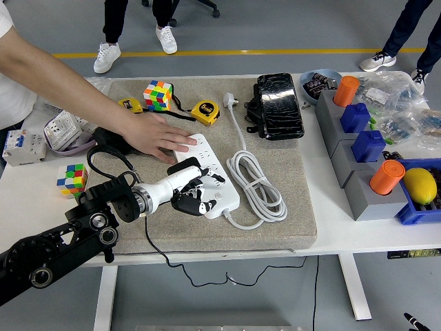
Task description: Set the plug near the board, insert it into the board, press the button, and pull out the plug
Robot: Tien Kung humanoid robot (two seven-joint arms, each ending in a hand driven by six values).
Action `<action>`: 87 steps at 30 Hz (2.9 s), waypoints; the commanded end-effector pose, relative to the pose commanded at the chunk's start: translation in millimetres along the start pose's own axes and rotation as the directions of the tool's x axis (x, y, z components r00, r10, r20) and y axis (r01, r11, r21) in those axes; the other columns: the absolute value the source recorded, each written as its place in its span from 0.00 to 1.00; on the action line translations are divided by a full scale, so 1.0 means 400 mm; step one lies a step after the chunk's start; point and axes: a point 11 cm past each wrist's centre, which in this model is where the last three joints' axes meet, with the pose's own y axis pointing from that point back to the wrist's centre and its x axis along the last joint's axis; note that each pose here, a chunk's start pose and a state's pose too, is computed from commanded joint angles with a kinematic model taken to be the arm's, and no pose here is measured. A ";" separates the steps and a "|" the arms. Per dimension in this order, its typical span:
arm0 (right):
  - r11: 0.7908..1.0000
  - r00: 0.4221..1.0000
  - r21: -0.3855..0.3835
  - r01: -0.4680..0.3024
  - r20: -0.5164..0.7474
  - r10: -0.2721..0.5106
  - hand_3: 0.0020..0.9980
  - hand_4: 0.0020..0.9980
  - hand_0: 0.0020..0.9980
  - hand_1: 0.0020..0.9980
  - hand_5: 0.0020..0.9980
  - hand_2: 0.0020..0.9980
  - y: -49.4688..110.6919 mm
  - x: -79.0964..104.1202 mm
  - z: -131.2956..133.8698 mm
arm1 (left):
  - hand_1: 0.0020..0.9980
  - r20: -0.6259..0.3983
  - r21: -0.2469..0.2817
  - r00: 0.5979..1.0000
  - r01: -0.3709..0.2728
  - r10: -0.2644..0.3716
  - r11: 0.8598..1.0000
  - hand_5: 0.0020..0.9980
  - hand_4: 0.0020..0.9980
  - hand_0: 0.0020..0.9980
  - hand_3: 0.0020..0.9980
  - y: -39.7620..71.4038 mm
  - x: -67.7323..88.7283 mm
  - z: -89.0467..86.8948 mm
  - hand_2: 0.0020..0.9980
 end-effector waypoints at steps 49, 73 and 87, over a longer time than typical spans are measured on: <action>1.000 1.000 0.013 0.008 -0.007 -0.008 0.55 0.97 0.57 0.64 0.54 0.62 0.000 -0.008 -0.015 | 0.76 0.062 -0.216 0.897 -0.416 0.438 0.883 0.46 0.96 0.78 0.80 0.009 0.096 -0.042 0.78; 1.000 1.000 0.010 0.007 -0.003 -0.007 0.55 0.97 0.57 0.64 0.54 0.62 0.000 -0.006 -0.010 | 0.62 0.303 -0.094 0.856 -0.411 0.420 0.907 0.40 0.94 0.62 0.70 -0.024 0.097 -0.106 0.64; 1.000 1.000 0.016 0.010 -0.003 -0.009 0.55 0.97 0.57 0.64 0.54 0.62 0.000 -0.010 -0.015 | 0.49 0.398 -0.065 0.825 -0.410 0.400 0.910 0.29 0.92 0.39 0.56 -0.036 0.099 -0.120 0.53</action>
